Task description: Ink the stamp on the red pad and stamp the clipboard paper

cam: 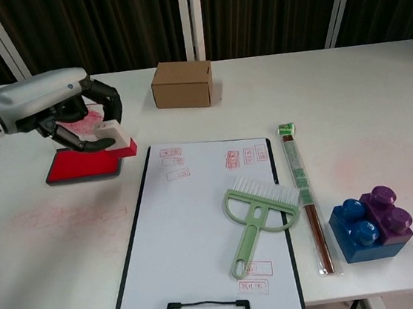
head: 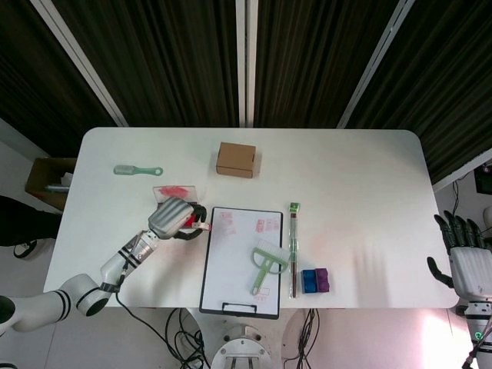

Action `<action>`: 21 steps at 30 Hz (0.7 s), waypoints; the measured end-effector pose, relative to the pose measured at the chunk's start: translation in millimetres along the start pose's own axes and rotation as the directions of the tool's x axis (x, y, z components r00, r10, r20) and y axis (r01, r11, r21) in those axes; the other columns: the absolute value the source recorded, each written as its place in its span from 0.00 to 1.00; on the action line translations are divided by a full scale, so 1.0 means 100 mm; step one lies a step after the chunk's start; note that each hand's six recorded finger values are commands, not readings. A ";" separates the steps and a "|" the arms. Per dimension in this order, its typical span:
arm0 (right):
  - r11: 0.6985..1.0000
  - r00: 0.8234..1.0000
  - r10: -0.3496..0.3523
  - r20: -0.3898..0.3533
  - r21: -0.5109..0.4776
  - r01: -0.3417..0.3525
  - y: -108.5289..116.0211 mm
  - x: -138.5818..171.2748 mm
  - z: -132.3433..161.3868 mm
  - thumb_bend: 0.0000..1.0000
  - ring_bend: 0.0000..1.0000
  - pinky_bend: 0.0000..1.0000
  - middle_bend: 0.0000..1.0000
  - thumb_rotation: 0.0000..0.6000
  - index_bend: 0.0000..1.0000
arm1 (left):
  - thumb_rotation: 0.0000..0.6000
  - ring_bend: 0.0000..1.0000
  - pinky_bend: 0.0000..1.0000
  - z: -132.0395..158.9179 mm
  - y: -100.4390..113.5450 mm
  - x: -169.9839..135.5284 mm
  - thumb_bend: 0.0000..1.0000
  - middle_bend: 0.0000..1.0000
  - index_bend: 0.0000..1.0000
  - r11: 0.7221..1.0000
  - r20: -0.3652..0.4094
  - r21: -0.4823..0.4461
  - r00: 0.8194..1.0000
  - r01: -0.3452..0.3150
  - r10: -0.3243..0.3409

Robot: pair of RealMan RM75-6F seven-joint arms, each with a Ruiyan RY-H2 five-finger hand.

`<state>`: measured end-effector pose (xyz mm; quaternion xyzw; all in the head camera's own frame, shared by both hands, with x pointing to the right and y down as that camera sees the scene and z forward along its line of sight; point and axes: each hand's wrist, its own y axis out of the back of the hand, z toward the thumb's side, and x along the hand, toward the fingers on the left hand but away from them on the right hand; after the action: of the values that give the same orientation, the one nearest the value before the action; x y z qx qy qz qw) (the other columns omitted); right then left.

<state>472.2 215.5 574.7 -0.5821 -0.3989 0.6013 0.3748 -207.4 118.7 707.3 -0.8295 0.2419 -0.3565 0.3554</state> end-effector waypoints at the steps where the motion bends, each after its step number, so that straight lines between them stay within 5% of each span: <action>1: 1.000 1.000 0.000 0.000 -0.001 0.000 0.00 0.00 0.00 0.27 0.00 0.00 0.00 1.00 0.00 | 1.00 1.00 1.00 0.06 -0.03 0.01 0.44 0.67 0.67 1.000 0.008 0.000 1.000 0.011 -0.011; 9: 1.000 1.000 -0.007 0.006 -0.004 0.007 0.03 0.02 -0.04 0.27 0.00 0.00 0.00 1.00 0.00 | 1.00 1.00 1.00 0.31 -0.33 0.20 0.45 0.67 0.67 0.996 0.029 -0.017 0.996 0.084 -0.084; 21: 1.000 1.000 -0.002 0.000 -0.004 0.002 0.02 -0.01 -0.03 0.27 0.00 0.00 0.00 1.00 0.00 | 1.00 1.00 1.00 0.40 -0.51 0.43 0.45 0.67 0.67 0.993 0.018 -0.022 0.994 0.112 -0.112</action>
<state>474.8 214.0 572.8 -0.5825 -0.4006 0.6000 0.3744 -142.6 139.3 744.3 -0.8488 0.1959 -0.3661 0.3272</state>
